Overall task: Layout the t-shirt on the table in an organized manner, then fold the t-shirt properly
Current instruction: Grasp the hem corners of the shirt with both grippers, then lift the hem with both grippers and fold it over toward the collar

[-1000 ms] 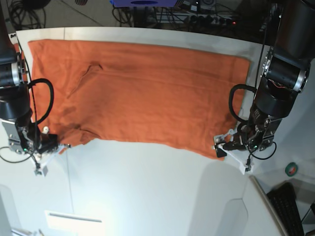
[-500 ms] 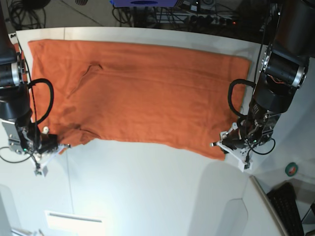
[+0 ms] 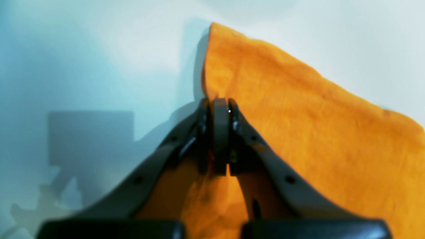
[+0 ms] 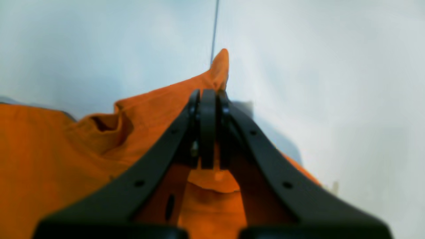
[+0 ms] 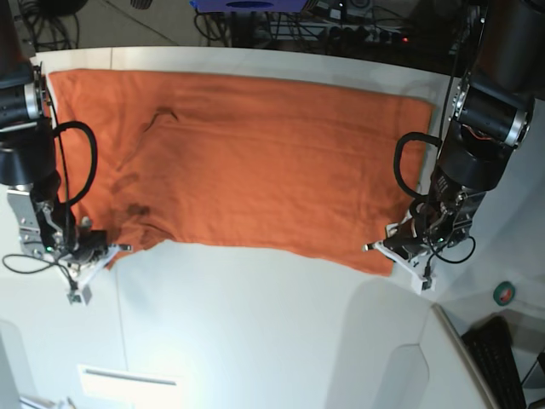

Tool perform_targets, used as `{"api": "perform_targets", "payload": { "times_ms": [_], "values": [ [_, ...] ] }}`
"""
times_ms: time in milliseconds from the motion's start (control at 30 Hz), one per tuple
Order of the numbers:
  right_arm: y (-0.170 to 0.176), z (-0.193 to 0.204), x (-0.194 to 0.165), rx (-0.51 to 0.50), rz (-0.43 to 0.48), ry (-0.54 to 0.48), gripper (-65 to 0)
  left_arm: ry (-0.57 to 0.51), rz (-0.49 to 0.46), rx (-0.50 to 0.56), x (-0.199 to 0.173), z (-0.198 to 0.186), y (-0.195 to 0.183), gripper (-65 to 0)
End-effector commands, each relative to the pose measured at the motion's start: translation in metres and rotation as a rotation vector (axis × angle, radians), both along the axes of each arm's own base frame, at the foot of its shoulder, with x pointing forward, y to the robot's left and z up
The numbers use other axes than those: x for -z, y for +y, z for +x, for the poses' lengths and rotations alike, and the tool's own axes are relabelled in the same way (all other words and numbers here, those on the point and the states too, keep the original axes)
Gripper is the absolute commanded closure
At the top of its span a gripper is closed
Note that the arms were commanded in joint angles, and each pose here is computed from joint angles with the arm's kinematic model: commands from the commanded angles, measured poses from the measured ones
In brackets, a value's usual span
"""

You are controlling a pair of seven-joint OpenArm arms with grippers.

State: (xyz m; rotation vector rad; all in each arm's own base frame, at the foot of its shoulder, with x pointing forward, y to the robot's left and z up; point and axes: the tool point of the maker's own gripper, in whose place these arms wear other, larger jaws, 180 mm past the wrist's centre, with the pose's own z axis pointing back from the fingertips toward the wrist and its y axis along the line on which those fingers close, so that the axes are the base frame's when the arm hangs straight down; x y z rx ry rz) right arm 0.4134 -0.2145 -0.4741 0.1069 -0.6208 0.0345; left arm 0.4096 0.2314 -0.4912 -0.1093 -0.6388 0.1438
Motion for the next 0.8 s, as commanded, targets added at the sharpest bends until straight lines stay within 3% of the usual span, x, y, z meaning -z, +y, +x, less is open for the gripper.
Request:
{"api": "perform_targets", "payload": {
  "times_ms": [0, 267, 633, 767],
  "values": [
    [-0.006, 0.018, -0.021, 0.001, -0.005, -0.069, 0.0, 0.023, -0.007, 0.026, -0.003, 0.001, -0.005, 0.0],
    [-0.038, 0.01, -0.048, 0.077, 0.008, -0.153, 0.0, -0.013, -0.007, 0.07, -0.01, -0.004, -0.007, 0.0],
    [-0.03, -0.031, -0.071, 0.038, -0.003, -0.199, 0.0, -0.057, -0.012, 0.13, -0.018, -0.015, -0.015, 0.0],
    [-0.024, -0.047, -0.067, 0.017, -0.006, -0.19, 0.0, -0.108, -0.064, 0.049, -0.029, -0.017, -0.004, 0.0]
  ]
}}
